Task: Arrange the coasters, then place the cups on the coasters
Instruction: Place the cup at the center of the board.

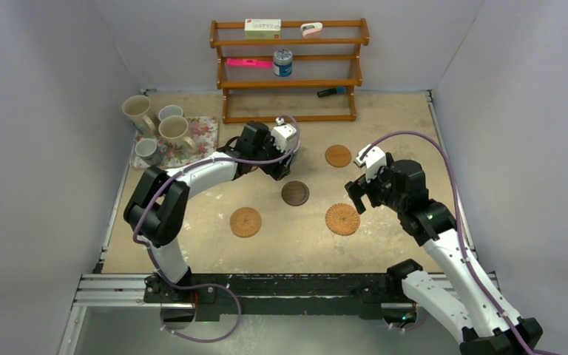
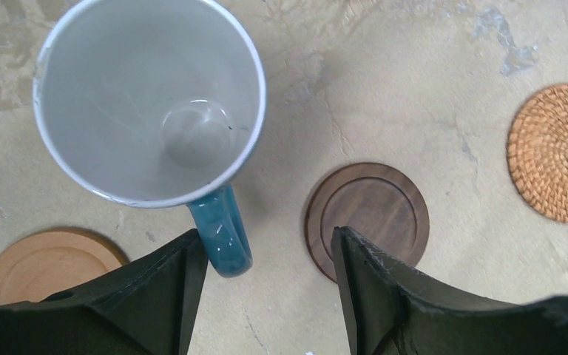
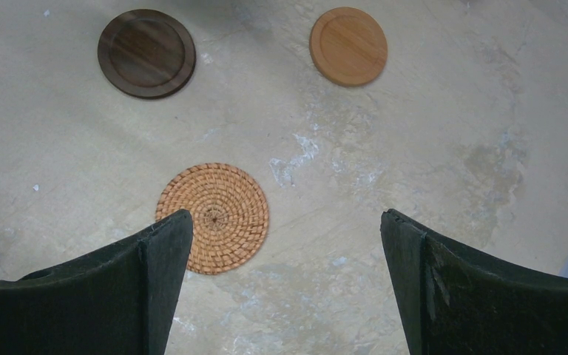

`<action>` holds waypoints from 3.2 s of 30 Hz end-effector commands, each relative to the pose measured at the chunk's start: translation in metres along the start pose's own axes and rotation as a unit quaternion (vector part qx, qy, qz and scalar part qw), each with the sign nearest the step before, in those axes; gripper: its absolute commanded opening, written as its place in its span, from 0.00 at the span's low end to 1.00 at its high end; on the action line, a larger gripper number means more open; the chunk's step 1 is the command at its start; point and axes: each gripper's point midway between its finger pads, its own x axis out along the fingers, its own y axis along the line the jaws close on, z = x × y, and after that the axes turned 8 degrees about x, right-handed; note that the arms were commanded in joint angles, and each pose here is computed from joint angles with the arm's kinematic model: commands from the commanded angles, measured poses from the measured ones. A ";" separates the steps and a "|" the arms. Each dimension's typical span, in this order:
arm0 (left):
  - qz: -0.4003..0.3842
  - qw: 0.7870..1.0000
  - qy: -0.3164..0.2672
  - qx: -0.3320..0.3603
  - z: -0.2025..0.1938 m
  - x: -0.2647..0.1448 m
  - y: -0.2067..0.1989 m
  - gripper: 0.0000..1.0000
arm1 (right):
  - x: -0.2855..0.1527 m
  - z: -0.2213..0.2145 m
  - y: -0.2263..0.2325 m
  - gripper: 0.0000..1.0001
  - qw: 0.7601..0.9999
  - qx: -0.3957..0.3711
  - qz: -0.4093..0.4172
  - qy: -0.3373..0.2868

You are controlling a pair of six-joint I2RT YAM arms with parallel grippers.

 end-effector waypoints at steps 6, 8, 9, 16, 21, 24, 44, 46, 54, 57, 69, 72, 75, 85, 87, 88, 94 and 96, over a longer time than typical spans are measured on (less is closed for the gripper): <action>-0.032 0.999 -0.002 0.024 0.025 -0.019 -0.010 0.65 | 0.002 0.004 0.000 0.99 1.000 -0.003 0.000 -0.008; -0.038 0.999 0.000 0.023 0.023 -0.018 -0.012 0.65 | 0.002 0.004 0.000 0.99 1.000 -0.003 0.000 -0.007; -0.043 0.999 -0.001 0.022 0.024 -0.017 -0.014 0.65 | 0.002 0.004 0.000 0.99 1.000 -0.003 0.000 -0.008; -0.076 0.997 -0.004 0.018 0.029 -0.004 -0.026 0.65 | 0.003 0.003 0.000 0.99 1.000 -0.003 0.000 -0.007; -0.093 0.996 -0.008 0.012 0.035 0.009 -0.035 0.65 | 0.003 0.003 0.000 0.99 1.000 -0.003 0.000 -0.005; -0.095 0.995 -0.008 0.011 0.037 0.020 -0.040 0.65 | 0.003 0.003 0.000 0.99 1.000 -0.003 0.000 -0.005; -0.074 0.997 -0.032 0.020 0.056 0.028 -0.043 0.65 | 0.004 0.003 0.000 0.99 1.000 -0.005 -0.001 -0.004; -0.077 0.996 -0.034 0.024 0.056 0.025 -0.044 0.65 | 0.005 0.002 0.000 0.99 1.000 -0.004 0.000 -0.002; -0.109 0.994 -0.020 0.024 0.047 0.030 -0.055 0.65 | 0.004 0.002 0.000 0.99 1.000 -0.005 -0.001 -0.003; -0.113 0.993 -0.016 0.025 0.043 0.028 -0.056 0.65 | 0.005 0.001 0.000 0.99 1.000 -0.005 -0.001 -0.002; -0.124 0.991 -0.005 0.043 0.034 0.017 -0.061 0.67 | 0.006 0.000 0.000 0.99 1.000 -0.005 -0.002 0.002; -0.124 0.991 -0.011 0.052 0.035 0.011 -0.062 0.70 | 0.007 0.000 -0.001 0.99 1.000 -0.005 -0.002 0.004; -0.132 0.989 -0.017 0.059 0.038 0.003 -0.066 0.76 | 0.009 -0.001 -0.001 0.99 1.000 -0.005 -0.002 0.008; -0.075 0.989 -0.080 0.099 0.065 -0.046 -0.054 0.99 | 0.024 0.002 -0.007 0.99 0.999 -0.002 -0.012 0.031; -0.045 0.989 -0.099 0.100 0.071 -0.061 -0.042 1.00 | 0.029 0.005 -0.008 0.99 0.999 -0.002 -0.010 0.038; -0.033 0.989 -0.106 0.097 0.072 -0.069 -0.035 1.00 | 0.031 0.009 -0.007 0.99 0.999 -0.003 -0.005 0.039; 0.046 0.987 -0.141 0.055 0.070 -0.122 0.024 1.00 | 0.051 0.040 0.002 0.99 0.999 0.009 0.030 0.022; 0.082 0.985 -0.149 0.044 0.061 -0.141 0.043 1.00 | 0.058 0.055 0.005 0.99 0.999 0.014 0.041 0.008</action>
